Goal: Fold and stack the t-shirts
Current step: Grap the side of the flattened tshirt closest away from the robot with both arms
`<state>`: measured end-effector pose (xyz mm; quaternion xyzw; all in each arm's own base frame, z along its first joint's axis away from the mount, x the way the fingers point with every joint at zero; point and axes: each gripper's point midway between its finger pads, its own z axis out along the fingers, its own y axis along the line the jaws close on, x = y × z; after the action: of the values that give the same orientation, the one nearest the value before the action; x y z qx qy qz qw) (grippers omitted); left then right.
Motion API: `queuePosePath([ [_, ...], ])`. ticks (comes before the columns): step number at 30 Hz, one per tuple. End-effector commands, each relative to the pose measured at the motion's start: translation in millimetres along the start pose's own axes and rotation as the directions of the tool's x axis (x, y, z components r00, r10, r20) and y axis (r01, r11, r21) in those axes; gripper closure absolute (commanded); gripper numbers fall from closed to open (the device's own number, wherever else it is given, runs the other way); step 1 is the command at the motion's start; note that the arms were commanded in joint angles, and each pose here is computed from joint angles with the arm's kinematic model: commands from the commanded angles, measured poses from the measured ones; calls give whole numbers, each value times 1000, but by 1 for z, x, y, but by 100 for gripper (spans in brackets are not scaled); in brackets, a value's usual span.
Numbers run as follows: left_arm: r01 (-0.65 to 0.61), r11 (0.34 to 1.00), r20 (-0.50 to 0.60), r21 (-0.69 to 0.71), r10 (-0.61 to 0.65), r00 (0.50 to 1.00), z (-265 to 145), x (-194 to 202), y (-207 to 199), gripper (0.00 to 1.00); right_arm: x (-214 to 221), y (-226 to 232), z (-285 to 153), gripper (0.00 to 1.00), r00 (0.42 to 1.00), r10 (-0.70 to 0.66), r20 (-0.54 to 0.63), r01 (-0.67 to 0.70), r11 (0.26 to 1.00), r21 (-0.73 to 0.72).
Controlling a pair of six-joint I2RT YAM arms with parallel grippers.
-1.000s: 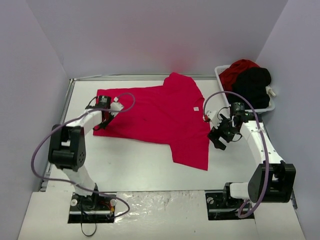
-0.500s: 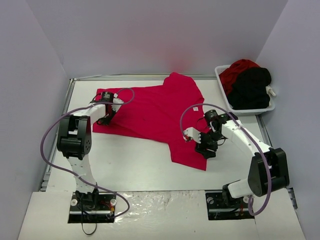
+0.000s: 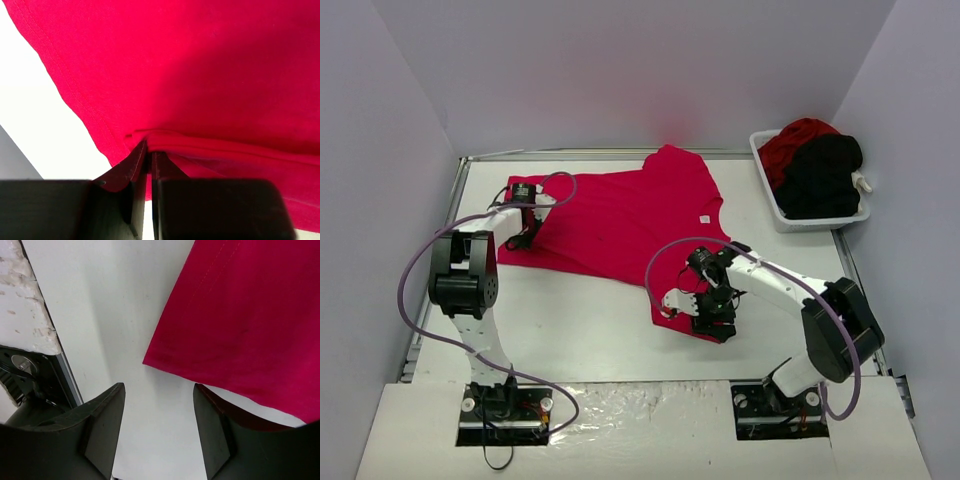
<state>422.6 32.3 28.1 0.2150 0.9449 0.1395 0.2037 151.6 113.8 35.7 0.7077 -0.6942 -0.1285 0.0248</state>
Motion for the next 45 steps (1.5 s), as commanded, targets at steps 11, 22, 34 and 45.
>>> queuePosePath([
  [11, 27, 999, -27, 32, -26, 999, -3, 16, -7, 98, -10, 8, 27, 42, 990, 17, -140, -24, 999, -44],
  [22, 26, 998, -25, 54, -25, 999, -1, 18, -13, 98, -19, -2, 49, 43, 976, 32, -215, -24, 999, 41],
  [34, 23, 997, -9, 75, -22, 1000, -6, 19, -17, 98, -20, -16, 74, 55, 943, 98, -319, -55, 988, 142],
  [45, 15, 998, 8, 65, -15, 1000, -12, 20, -16, 98, -36, -17, 82, 62, 929, 154, -337, -87, 975, 205],
])
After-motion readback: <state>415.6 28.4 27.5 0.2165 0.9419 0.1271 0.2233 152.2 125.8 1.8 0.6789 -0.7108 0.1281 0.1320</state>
